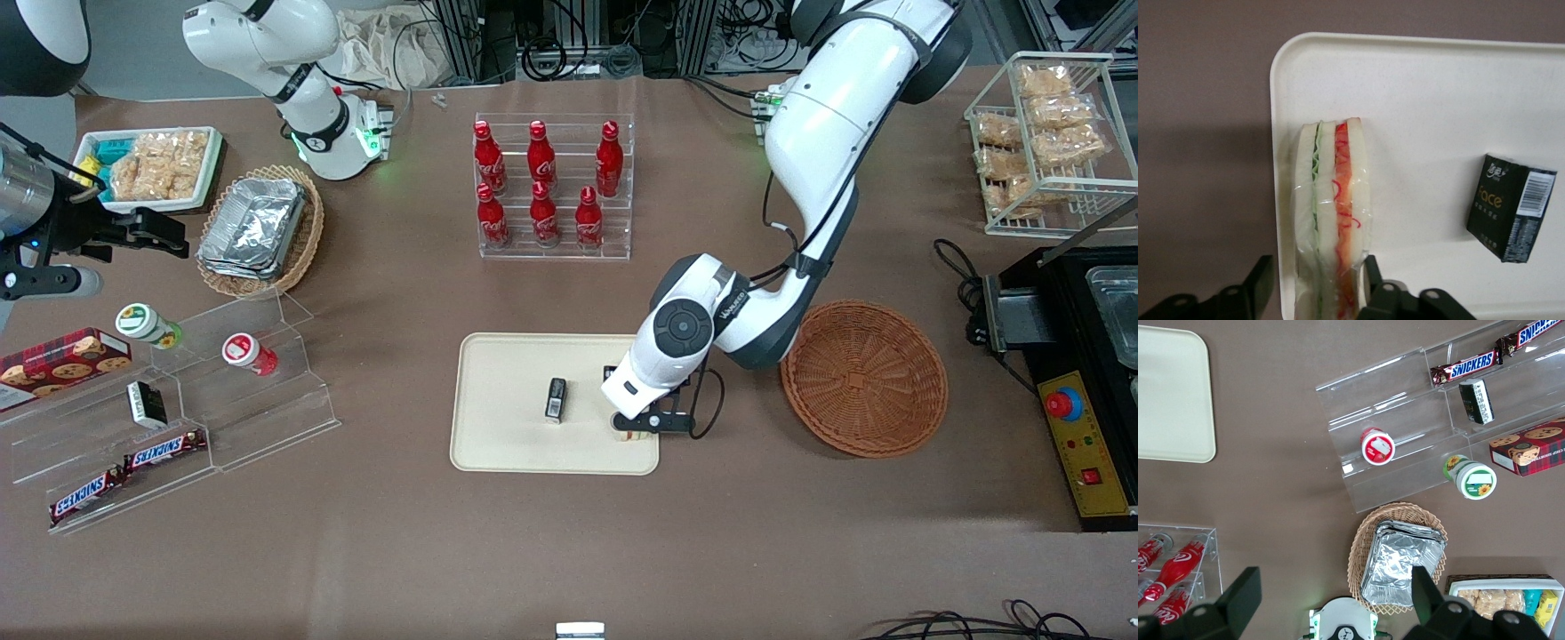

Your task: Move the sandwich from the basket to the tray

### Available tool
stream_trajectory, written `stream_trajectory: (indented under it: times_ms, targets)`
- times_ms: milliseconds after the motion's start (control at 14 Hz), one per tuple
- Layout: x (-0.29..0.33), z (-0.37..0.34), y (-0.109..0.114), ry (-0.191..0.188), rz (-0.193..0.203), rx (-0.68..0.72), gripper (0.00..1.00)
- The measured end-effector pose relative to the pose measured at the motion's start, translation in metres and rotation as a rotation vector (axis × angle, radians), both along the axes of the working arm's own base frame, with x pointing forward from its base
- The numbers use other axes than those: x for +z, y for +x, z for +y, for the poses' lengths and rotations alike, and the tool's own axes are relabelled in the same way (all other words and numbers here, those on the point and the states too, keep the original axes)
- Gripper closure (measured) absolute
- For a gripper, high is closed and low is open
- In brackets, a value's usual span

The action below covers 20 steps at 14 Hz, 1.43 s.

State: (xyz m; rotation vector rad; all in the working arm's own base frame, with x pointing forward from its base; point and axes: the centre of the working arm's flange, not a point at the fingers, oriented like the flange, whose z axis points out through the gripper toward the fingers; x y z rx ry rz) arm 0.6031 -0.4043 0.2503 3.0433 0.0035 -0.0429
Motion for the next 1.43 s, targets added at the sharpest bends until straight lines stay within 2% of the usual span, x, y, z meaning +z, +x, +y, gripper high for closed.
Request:
stream_trajectory:
  times_ms: [71,214,500,786,929,1214,1429]
  targets:
    - [0.006,0.000,0.002,0.003,0.002,0.009,0.19]
    - [0.028,0.007,0.003,0.040,0.039,0.014,0.01]
    - [0.128,0.064,0.016,0.103,0.094,0.018,0.01]
    - [0.216,0.137,0.012,0.141,0.115,-0.054,0.01]
    - [0.257,0.186,0.012,0.142,0.108,-0.097,0.01]
    - [0.324,0.274,0.007,0.135,0.045,-0.096,0.00]
    - [0.356,0.321,-0.002,0.137,0.016,-0.099,0.00]
